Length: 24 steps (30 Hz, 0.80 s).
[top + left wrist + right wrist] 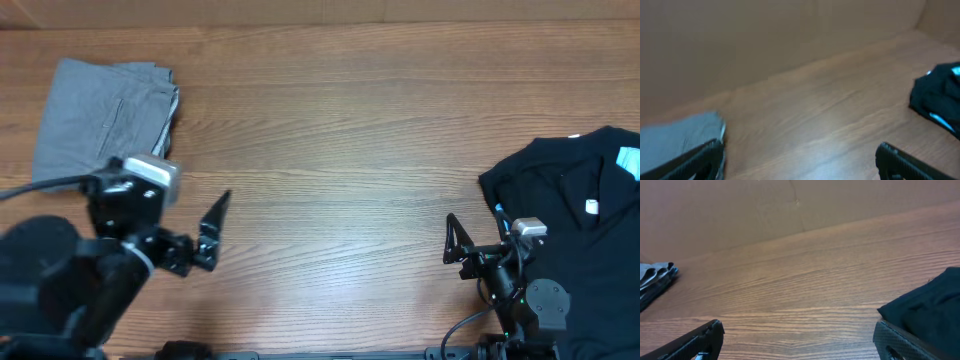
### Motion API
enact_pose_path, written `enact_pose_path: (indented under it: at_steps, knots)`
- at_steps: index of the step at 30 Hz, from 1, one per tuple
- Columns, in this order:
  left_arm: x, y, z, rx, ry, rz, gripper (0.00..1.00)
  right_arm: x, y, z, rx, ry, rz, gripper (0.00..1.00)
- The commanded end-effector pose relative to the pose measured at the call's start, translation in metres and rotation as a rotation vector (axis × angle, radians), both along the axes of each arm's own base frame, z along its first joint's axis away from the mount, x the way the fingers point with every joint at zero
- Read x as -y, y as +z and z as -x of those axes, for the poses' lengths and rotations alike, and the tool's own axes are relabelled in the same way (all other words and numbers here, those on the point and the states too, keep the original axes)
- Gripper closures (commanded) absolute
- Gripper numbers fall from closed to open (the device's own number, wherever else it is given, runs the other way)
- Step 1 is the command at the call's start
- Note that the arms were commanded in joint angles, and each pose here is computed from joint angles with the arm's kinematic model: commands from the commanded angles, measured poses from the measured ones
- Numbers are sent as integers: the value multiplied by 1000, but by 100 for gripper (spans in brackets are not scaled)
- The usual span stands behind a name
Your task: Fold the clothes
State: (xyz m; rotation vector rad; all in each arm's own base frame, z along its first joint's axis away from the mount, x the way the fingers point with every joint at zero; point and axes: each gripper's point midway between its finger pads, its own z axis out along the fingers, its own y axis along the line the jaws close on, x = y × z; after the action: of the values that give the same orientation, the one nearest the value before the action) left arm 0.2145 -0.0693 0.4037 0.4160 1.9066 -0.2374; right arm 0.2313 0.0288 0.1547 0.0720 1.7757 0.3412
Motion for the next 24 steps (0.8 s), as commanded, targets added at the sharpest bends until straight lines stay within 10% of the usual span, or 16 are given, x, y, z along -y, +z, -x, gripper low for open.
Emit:
enact_pose_path:
  at_steps: [1,24]
  knots:
    - [10,-32,-4,34,-44,-11,0,1,-1,0,7,-4,-1,0]
    - [5,-206,10,208,-15,57,0,1,-1,0,7,-4,-1,0]
